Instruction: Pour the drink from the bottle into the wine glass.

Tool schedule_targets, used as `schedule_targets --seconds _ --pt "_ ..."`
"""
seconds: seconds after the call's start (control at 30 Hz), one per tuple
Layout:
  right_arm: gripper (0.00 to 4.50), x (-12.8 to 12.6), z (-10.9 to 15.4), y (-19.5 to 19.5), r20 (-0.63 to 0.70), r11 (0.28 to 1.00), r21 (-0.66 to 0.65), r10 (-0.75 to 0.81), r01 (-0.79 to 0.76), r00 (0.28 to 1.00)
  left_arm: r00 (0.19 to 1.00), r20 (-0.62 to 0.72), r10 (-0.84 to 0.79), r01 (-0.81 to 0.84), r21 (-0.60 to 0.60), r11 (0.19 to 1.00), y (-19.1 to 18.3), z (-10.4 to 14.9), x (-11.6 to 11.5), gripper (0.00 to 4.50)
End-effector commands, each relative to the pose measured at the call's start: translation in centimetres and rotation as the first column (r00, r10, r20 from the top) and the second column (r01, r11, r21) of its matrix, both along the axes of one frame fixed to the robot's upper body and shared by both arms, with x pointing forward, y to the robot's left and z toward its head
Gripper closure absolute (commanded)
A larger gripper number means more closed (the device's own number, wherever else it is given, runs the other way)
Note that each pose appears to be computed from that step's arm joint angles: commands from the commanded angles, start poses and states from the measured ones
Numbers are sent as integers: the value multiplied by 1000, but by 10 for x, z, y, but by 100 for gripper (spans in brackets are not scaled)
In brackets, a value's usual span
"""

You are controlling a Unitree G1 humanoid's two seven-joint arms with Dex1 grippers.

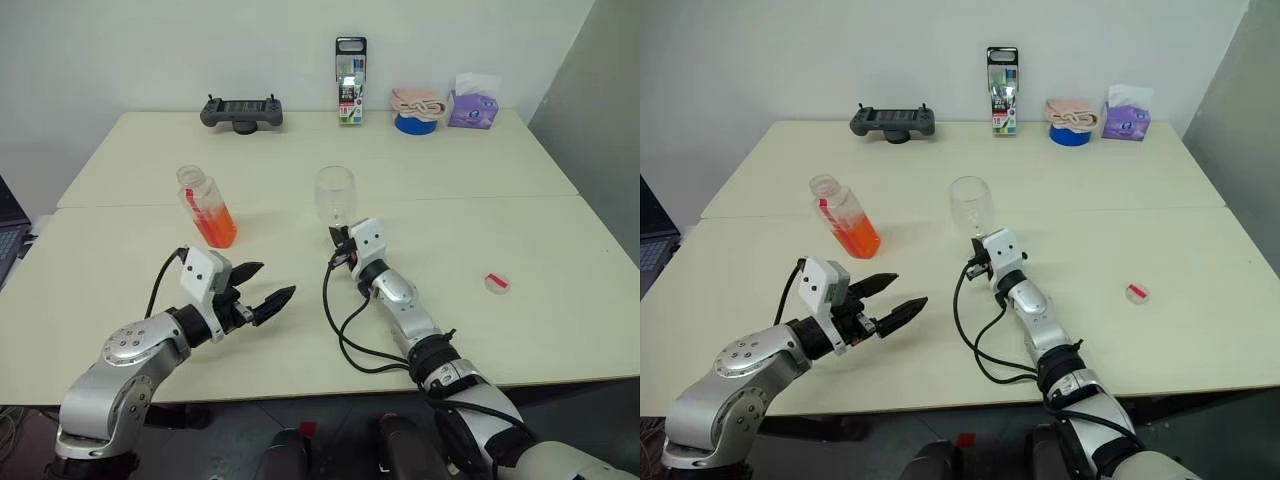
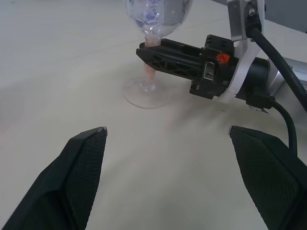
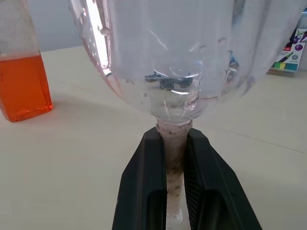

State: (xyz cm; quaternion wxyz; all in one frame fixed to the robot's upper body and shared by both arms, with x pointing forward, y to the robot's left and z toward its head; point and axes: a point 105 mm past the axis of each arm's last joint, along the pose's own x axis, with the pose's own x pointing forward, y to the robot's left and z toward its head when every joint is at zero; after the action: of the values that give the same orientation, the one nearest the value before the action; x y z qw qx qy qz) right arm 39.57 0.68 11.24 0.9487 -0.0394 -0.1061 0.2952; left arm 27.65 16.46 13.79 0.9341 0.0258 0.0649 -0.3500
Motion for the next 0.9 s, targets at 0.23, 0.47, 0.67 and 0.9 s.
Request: schedule_targets --seconds 0.23,0.47,0.67,0.9 --pt "305 -1 -2 1 -1 999 -26 29 -29 1000 998 54 23 -23 3 1000 2 9 5 17" --pt "54 -4 -3 -3 18 996 -72 45 -44 999 995 57 86 -85 -17 996 10 0 15 17" --pt "1 -12 -1 -17 29 993 -103 63 -60 998 971 116 208 -206 -30 978 26 -2 28 17" --pt "1 -53 16 -72 -7 966 -204 161 -159 987 867 235 439 -439 -53 897 61 -2 30 17"
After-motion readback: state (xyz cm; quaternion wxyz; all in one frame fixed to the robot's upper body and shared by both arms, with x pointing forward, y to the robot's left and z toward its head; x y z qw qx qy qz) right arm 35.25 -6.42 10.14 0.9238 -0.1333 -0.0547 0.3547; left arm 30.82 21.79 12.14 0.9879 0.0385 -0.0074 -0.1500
